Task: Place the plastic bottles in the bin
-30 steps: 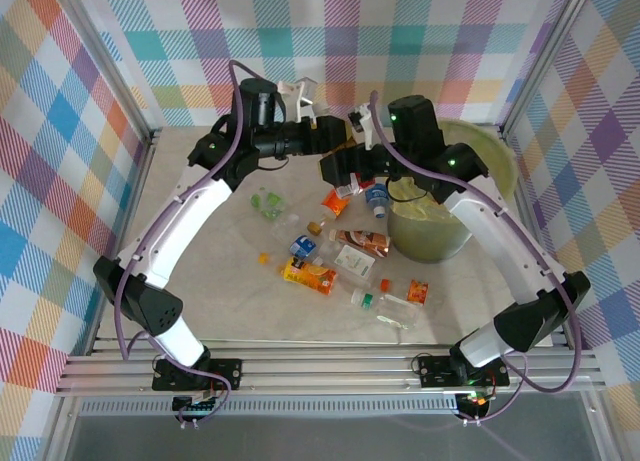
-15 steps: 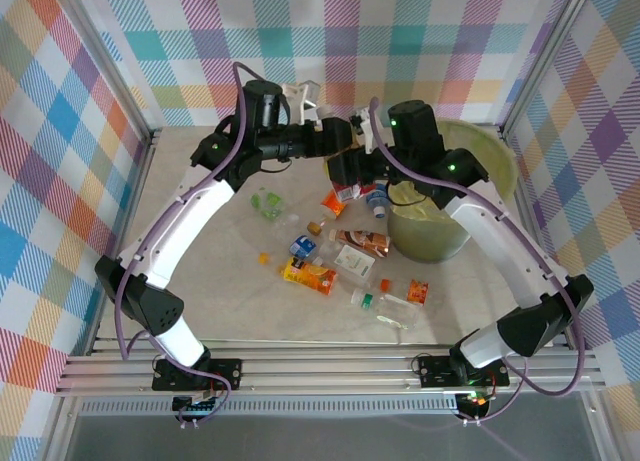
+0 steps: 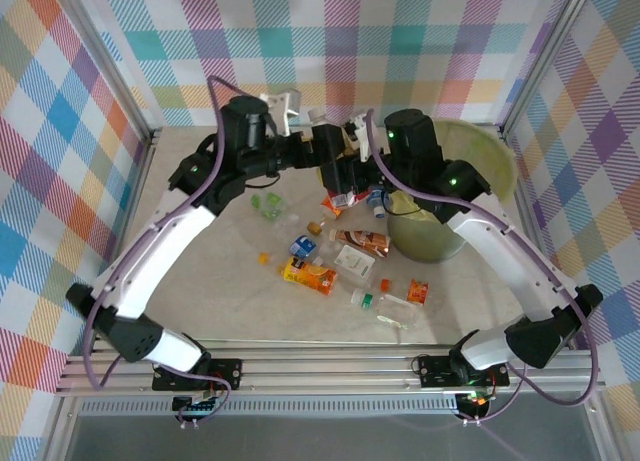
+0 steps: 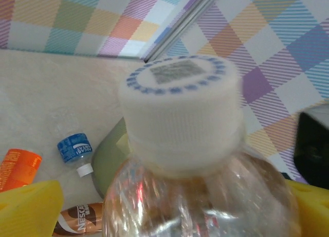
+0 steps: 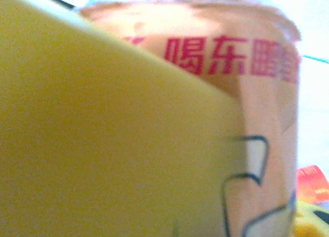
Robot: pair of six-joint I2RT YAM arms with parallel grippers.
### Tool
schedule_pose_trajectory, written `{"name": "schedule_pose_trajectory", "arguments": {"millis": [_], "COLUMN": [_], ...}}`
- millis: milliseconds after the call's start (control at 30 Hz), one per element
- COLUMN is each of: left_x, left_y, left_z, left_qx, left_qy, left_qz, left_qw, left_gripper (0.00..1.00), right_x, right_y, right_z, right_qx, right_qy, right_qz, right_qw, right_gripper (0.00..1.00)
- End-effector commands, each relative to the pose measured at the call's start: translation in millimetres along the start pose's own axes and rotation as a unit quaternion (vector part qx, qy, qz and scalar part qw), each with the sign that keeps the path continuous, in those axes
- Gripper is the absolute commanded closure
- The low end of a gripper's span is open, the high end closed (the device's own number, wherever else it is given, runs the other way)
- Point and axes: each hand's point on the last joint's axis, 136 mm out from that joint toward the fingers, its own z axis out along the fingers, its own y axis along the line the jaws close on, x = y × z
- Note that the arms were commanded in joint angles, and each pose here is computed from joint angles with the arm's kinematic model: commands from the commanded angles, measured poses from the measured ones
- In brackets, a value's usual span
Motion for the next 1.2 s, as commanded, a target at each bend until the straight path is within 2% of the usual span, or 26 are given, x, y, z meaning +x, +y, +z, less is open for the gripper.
{"name": "schedule_pose_trajectory", "arguments": {"millis": [0,167,367,567,833,1167], "left_x": [-53.2,-55.8,-52.4,-41.3,-24.8,-13.6], "left_y": [6.9,23.0,34.7,57.8,87.8,104.9], "left_z": [-80.6,-113.3,-124.2,-115.9,-101.7,-85.3], "left_qx": [-0.054,-0.101,-0.131,-0.174,-0.231,-0.247], "left_qy": [-0.143,-0.189,-0.197,-0.186,-0.148,-0.117], "left_qz": [0.024,0.026,0.028,0.03,0.029,0.019], "left_qw": [0.988,0.976,0.971,0.966,0.961,0.962], "left_gripper": [0.0,0.0,0.0,0.0,0.0,0.0], "right_x": [-2.8,-5.6,-7.5,-2.3,16.2,51.5], "right_y": [-54.7,-60.3,-72.6,-109.3,-167.5,-215.9], "right_z": [-34.3,-51.0,-73.7,-102.8,-126.4,-117.0], "right_qx": [0.128,0.147,0.193,0.269,0.32,0.354], "right_qy": [-0.018,-0.034,-0.043,-0.035,-0.003,0.068], "right_qz": [0.042,0.045,0.045,0.086,0.176,0.236], "right_qw": [0.991,0.988,0.979,0.959,0.931,0.902], "right_gripper": [0.58,0.58,0.57,0.56,0.55,0.53]}}
